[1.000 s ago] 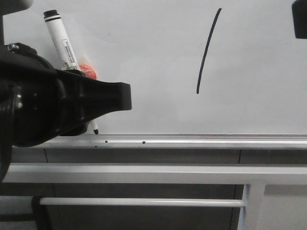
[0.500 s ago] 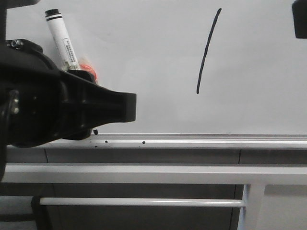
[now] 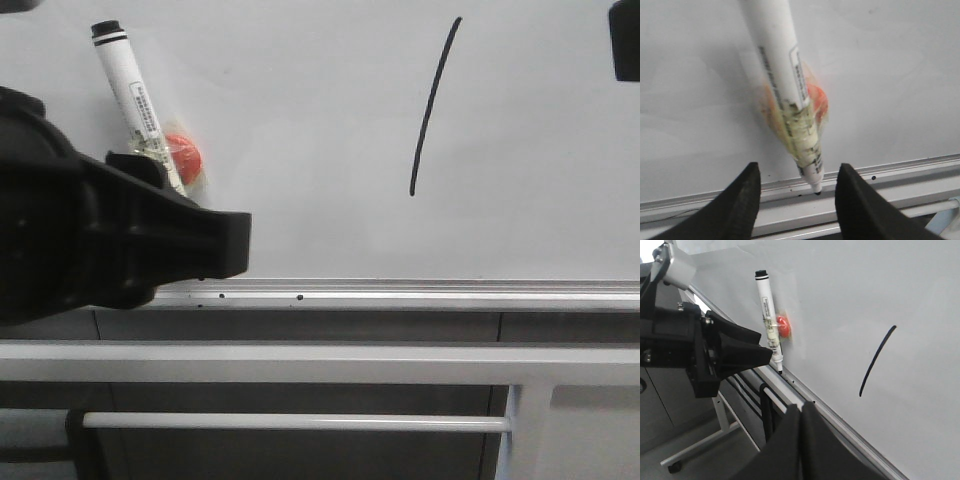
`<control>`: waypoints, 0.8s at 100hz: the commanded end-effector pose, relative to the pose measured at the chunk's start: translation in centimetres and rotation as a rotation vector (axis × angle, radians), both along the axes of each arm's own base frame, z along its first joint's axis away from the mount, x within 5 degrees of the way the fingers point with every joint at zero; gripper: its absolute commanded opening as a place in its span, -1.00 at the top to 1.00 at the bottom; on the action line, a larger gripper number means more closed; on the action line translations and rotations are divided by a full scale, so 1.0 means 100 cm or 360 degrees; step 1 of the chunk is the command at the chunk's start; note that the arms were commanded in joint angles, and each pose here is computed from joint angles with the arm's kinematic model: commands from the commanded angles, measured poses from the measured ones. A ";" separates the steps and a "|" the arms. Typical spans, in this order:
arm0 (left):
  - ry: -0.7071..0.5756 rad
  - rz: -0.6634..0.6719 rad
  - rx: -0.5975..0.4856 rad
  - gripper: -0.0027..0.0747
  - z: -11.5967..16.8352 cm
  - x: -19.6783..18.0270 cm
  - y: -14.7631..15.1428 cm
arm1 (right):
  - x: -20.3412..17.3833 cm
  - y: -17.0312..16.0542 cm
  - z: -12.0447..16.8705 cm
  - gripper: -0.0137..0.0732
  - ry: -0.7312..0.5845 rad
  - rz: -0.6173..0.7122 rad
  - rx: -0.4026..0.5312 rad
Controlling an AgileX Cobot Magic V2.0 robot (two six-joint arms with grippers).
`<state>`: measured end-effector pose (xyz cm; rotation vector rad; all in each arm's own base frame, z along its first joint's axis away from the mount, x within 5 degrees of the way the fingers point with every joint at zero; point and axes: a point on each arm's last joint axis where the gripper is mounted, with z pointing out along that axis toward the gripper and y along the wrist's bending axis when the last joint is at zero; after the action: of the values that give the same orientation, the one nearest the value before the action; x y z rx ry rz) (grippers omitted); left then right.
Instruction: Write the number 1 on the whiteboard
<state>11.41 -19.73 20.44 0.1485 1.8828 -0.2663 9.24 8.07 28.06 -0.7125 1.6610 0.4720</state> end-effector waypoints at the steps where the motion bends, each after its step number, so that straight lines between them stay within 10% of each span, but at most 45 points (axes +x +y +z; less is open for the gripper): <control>1: -0.0183 0.0067 -0.0078 0.10 0.019 -0.005 0.008 | 0.003 -0.002 0.014 0.83 -0.0096 -0.0052 0.0074; 20: -0.0068 0.0221 -0.0148 0.25 0.029 -0.018 0.029 | 0.003 -0.002 0.014 0.83 -0.0096 -0.0052 0.0074; 36: -0.0089 0.0127 0.0019 0.99 0.042 -0.023 0.040 | 0.002 -0.003 0.016 0.83 -0.0124 -0.0065 0.0095; 80: -0.0293 -0.0033 0.0163 0.98 0.086 -0.024 0.083 | -0.023 -0.045 -0.031 0.83 -0.0177 -0.0390 0.0632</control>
<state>8.81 -12.55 27.12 0.2363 1.8278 -0.2247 6.74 4.70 24.39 -0.3824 1.5604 0.5836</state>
